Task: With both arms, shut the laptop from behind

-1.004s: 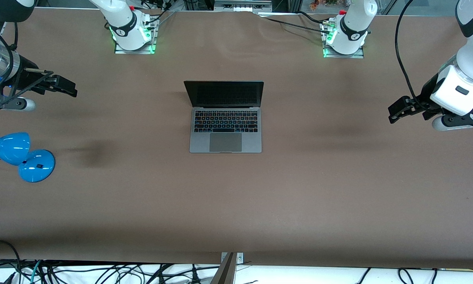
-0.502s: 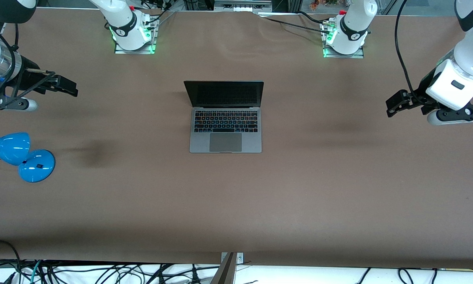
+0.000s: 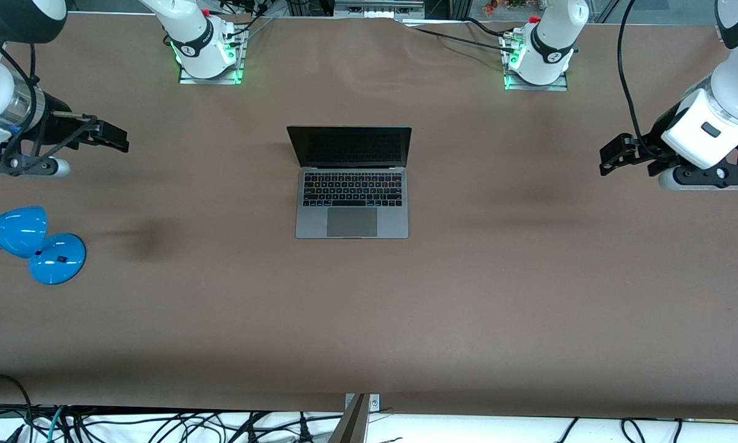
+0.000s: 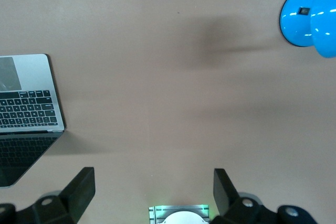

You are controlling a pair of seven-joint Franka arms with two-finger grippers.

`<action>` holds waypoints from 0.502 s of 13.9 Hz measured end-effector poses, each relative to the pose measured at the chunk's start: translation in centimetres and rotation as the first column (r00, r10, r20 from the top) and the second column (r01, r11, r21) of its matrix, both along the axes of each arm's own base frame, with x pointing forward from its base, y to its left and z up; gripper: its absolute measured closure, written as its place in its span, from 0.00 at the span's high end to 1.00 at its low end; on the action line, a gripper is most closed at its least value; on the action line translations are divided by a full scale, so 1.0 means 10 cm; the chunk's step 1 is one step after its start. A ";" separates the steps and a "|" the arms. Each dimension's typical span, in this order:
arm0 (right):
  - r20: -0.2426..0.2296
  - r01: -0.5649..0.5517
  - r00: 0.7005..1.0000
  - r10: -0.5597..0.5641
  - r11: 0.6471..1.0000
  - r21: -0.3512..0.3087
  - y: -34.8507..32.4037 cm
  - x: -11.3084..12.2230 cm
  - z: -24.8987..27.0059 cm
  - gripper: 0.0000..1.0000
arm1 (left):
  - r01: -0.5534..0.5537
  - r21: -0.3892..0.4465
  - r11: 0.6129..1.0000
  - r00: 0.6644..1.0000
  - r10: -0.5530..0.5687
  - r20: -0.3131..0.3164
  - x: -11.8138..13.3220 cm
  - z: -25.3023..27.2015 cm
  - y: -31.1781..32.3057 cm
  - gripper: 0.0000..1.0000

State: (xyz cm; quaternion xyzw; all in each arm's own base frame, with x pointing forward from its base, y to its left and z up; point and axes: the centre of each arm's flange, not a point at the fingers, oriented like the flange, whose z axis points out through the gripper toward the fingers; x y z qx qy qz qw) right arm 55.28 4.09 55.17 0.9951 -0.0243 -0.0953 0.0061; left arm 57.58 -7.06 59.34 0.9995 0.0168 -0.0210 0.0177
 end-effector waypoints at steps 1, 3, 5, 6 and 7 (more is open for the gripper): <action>-0.010 -0.003 1.000 0.003 1.000 0.001 0.00 0.02 -0.05 1.00 | -0.001 -0.003 1.000 1.000 0.001 -0.001 0.00 0.00 -0.01 0.91; -0.026 -0.029 0.999 0.030 0.999 0.014 0.04 0.04 -0.14 1.00 | -0.012 -0.026 1.000 1.000 0.012 -0.008 0.00 -0.02 -0.04 0.96; -0.039 -0.071 0.997 0.072 0.997 0.039 0.21 0.05 -0.20 1.00 | -0.015 -0.060 0.998 1.000 0.014 -0.028 -0.02 -0.06 -0.12 1.00; -0.049 -0.093 0.994 0.095 0.995 0.046 0.33 0.03 -0.23 1.00 | -0.006 -0.067 0.998 0.999 0.004 -0.042 -0.04 -0.11 -0.19 1.00; -0.059 -0.117 0.991 0.120 0.992 0.050 0.46 0.01 -0.25 1.00 | 0.003 -0.068 0.998 0.998 -0.007 -0.055 -0.06 -0.17 -0.31 1.00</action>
